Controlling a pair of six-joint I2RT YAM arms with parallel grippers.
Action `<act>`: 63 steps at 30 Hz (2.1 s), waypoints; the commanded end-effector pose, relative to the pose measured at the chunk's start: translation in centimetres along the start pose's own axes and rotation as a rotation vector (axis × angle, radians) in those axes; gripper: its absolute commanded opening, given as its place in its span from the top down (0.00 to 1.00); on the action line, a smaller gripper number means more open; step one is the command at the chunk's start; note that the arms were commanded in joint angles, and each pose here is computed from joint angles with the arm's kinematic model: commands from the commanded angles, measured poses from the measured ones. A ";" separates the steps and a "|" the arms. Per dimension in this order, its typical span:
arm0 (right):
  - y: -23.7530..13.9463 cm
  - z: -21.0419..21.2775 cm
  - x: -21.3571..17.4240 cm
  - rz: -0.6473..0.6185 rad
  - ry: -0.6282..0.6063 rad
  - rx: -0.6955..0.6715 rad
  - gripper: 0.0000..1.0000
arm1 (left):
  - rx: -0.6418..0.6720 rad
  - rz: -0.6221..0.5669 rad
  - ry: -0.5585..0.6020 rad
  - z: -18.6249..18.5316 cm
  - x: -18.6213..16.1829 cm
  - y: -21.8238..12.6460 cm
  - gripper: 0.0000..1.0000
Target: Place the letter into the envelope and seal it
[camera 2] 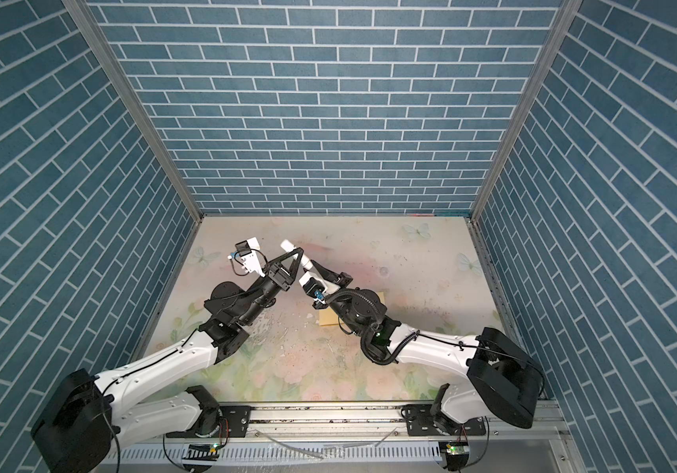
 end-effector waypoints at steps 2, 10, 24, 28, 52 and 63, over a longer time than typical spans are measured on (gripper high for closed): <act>0.5 -1.5 3.2 -0.078 0.128 -0.004 1.00 | -0.046 0.002 0.015 -1.0 0.2 -0.2 1.00; 1.2 -5.0 3.2 -0.073 0.785 0.274 1.00 | -0.055 0.009 0.038 -1.2 0.1 -0.2 1.00; 3.7 -6.7 3.1 -0.101 1.360 0.597 1.00 | -0.067 0.013 0.045 -1.4 0.1 -0.2 1.00; 4.0 -6.5 2.8 -0.088 1.363 0.618 1.00 | -0.062 0.008 0.043 -1.4 0.2 -0.2 1.00; -1.3 -1.1 0.9 -0.100 0.102 0.022 0.37 | -0.023 -0.013 0.033 -0.9 0.5 -0.3 1.00; -0.4 -1.3 1.2 -0.118 0.088 -0.075 0.54 | -0.022 -0.012 0.031 -0.8 0.5 -0.5 1.00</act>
Point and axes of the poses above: each gripper's point midway between its finger pads, its own y axis out along the fingers, its own z axis along the line the jaws close on, x = y × z, the point moved 4 cm from there along -y, back along the fingers, and after that the axes turned 1 degree about -y, right-handed, at the moved point
